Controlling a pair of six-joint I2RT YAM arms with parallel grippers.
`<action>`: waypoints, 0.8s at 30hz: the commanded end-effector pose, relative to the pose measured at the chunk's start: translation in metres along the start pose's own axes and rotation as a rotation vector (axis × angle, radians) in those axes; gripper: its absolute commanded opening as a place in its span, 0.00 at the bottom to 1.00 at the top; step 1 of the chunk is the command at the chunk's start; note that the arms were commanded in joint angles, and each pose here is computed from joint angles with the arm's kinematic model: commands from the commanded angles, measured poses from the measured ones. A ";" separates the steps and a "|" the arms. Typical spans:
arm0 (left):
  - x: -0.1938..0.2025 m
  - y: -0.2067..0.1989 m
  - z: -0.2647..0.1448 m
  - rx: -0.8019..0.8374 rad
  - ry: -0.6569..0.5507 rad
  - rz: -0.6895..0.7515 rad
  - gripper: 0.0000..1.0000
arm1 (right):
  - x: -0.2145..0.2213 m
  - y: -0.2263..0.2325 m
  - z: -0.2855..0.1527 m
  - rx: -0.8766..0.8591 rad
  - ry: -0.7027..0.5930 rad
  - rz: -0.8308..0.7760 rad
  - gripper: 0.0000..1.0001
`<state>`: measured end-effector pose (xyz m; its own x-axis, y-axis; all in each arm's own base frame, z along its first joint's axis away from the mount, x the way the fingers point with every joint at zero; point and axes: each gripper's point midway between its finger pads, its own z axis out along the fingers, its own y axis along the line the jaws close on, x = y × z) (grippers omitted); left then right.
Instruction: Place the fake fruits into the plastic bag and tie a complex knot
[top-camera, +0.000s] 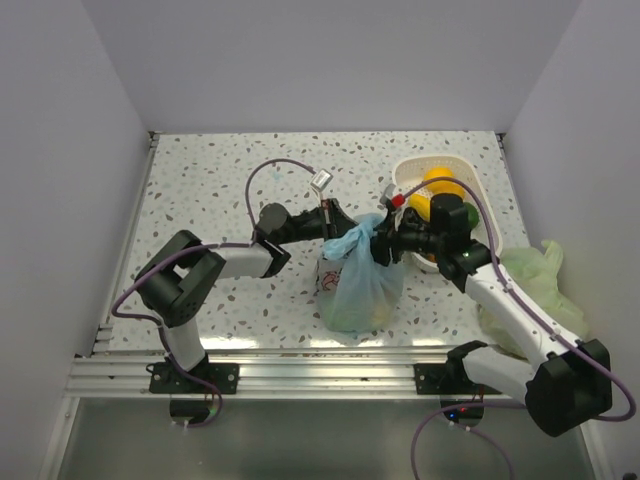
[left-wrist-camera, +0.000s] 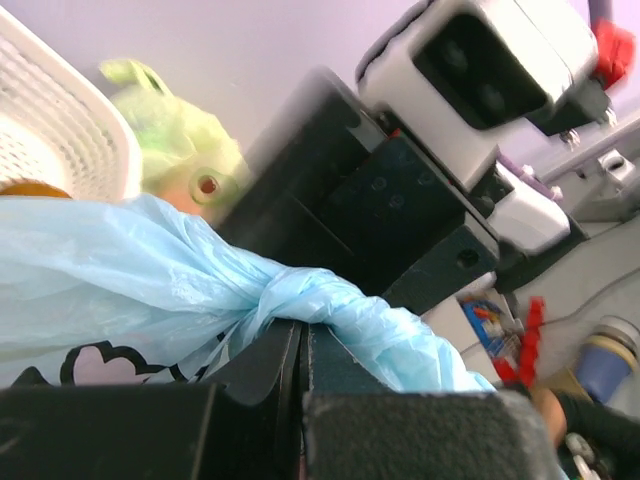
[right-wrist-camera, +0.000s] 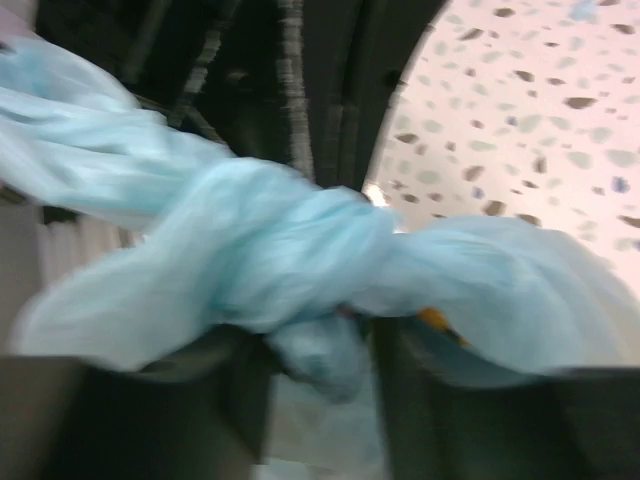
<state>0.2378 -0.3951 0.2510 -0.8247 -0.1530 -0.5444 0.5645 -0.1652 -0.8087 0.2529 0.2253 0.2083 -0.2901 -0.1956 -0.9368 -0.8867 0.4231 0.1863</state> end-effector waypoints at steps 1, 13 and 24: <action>0.001 -0.014 0.002 0.055 -0.004 0.035 0.00 | -0.034 -0.007 0.003 0.027 -0.113 -0.068 0.34; -0.006 -0.004 -0.026 0.009 0.024 0.118 0.19 | -0.027 0.002 -0.010 0.020 -0.040 -0.114 0.00; -0.007 0.010 -0.062 -0.101 0.080 0.232 0.36 | -0.024 0.012 -0.020 -0.022 0.036 -0.138 0.00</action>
<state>0.2487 -0.3477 0.2276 -0.7554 -0.1166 -0.6448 0.6531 -0.0529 -0.7555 0.2436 0.2185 0.2161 -0.2547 -0.2754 -0.9270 -0.9087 0.3960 0.1320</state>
